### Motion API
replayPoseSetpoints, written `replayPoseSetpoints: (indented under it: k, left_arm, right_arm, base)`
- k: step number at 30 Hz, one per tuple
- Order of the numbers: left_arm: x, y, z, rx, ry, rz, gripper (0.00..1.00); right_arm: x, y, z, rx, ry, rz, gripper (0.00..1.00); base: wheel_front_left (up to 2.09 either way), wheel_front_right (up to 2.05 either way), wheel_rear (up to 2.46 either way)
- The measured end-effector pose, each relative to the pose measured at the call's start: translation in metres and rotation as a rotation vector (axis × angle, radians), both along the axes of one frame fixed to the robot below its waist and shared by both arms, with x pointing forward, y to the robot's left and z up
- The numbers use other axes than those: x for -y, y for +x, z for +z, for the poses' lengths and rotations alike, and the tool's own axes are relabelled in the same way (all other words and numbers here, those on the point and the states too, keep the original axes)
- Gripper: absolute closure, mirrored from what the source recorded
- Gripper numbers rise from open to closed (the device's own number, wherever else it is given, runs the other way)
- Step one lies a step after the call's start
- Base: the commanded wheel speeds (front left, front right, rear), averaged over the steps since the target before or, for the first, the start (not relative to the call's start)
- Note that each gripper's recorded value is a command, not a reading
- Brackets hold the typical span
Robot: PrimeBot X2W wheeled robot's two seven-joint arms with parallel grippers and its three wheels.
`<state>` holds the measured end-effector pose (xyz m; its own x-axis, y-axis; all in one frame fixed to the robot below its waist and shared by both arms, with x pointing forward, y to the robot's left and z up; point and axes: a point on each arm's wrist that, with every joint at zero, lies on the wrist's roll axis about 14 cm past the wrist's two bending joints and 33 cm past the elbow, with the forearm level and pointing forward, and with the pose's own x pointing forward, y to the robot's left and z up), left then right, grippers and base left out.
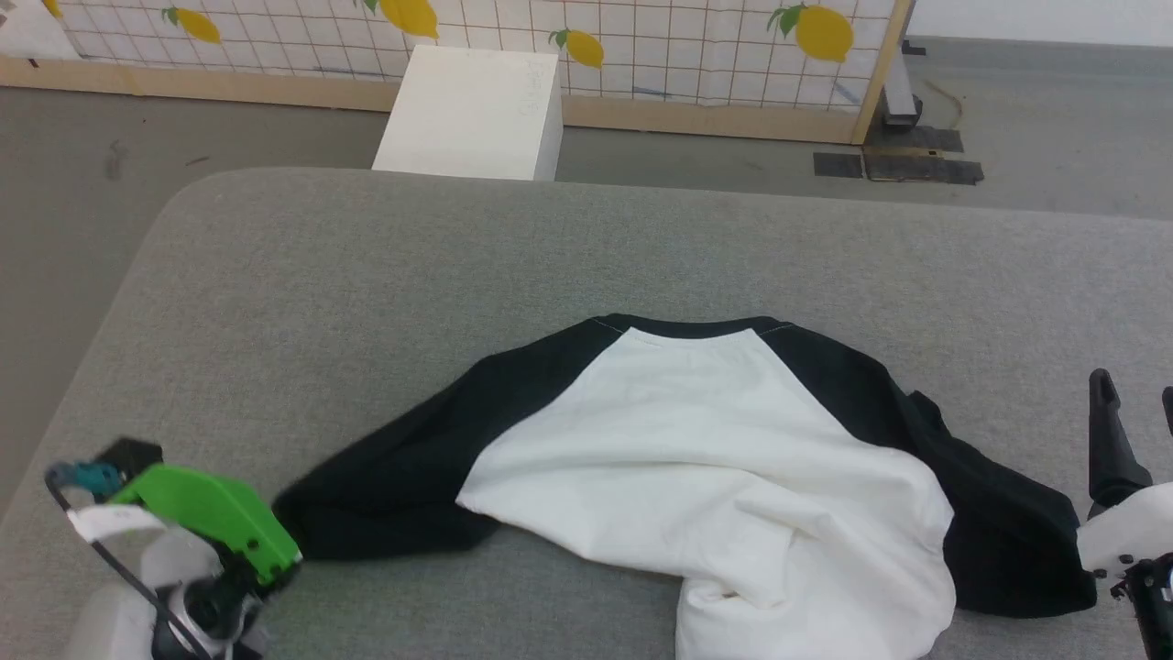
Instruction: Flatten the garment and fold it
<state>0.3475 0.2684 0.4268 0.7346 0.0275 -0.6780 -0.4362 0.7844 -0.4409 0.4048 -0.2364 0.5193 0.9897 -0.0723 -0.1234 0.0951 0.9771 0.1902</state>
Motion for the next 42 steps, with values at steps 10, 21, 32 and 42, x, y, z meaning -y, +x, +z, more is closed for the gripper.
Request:
replayPoseSetpoints:
  k: [10, 21, 32, 42]
  left_arm:
    - [-0.004, 0.017, 0.043, 0.206, 0.089, 0.000, 0.00]
    - [0.090, 0.106, 0.098, 0.313, 0.394, -0.556, 0.00]
    - [0.128, 0.127, -0.005, -0.113, 0.477, -0.905, 0.00]
    - [0.128, 0.118, -0.060, -0.354, 0.466, -0.999, 0.00]
  right_arm:
    - [-0.005, 0.001, -0.009, -0.025, 0.008, 0.014, 0.00]
    - [-0.002, 0.009, -0.023, -0.063, -0.001, 0.006, 0.00]
    - [0.013, 0.017, -0.047, -0.126, -0.019, -0.033, 0.00]
    - [0.030, 0.013, -0.067, -0.176, -0.030, -0.082, 0.00]
  base:
    - [0.00, 0.00, 0.00]
    - [0.00, 0.00, 0.00]
    - [0.00, 0.00, 0.00]
    - [0.00, 0.00, 0.00]
